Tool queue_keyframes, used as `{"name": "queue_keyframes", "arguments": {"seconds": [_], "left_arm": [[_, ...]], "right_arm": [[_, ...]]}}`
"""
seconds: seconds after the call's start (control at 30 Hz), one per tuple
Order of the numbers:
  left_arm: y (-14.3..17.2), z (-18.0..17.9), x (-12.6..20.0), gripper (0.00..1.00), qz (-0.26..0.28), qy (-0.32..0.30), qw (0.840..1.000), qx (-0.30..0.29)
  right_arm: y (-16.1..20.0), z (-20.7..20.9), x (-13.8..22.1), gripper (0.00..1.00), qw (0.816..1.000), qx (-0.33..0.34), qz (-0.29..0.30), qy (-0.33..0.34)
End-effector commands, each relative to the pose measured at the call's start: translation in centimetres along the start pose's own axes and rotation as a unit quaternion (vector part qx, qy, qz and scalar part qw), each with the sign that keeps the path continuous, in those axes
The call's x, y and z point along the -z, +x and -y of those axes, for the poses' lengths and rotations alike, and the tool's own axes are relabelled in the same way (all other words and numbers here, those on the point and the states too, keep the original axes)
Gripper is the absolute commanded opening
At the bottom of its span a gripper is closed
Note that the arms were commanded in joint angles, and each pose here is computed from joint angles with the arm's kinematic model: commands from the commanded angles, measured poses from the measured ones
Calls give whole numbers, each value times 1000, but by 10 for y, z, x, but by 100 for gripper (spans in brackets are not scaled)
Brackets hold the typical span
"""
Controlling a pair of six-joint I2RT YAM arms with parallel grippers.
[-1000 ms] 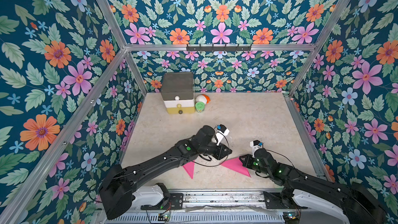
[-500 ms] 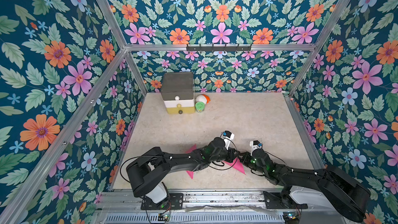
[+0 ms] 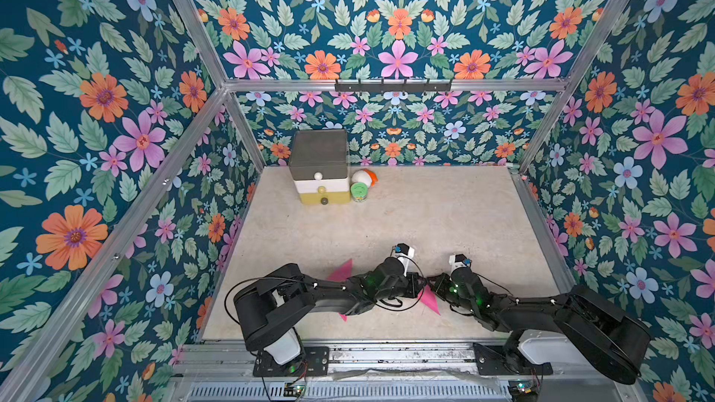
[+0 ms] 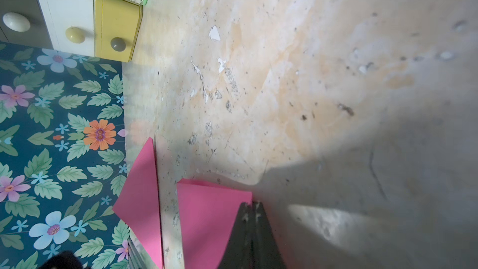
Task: Fold the square paper diagonally
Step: Fold the paper at the center of the board.
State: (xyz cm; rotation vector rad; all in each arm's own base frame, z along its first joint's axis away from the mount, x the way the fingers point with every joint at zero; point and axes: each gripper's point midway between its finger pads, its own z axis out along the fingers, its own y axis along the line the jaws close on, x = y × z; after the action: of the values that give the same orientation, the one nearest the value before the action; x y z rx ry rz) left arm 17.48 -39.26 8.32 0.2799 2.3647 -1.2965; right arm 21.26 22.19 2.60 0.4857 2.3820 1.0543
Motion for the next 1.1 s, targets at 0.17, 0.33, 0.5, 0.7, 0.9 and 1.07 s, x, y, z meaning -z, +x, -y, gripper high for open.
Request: {"name": "queue_keyframes", "arguments": {"seconds": [0.17, 0.33, 0.5, 0.7, 0.9, 1.07], "left_arm": [[11, -25, -10, 0, -13, -39, 999, 34], [33, -61, -21, 0, -56, -96, 991, 68], [46, -83, -10, 0, -69, -138, 985, 82], [38, -109, 13, 0, -40, -201, 975, 80], [16, -136, 47, 0, 13, -278, 958, 65], [13, -152, 57, 0, 22, -300, 951, 74]], "right_arm": [[-5, -7, 2, 0, 1000, 1, 5, 1], [-5, -2, 0, 0, 1000, 1, 4, 13], [-3, 5, -2, 0, 1000, 1, 2, 20], [-3, 10, -1, 0, 1000, 2, 4, 25], [0, 17, 1, 0, 1000, 3, 0, 29], [1, 19, 2, 0, 1000, 3, 1, 29]]}}
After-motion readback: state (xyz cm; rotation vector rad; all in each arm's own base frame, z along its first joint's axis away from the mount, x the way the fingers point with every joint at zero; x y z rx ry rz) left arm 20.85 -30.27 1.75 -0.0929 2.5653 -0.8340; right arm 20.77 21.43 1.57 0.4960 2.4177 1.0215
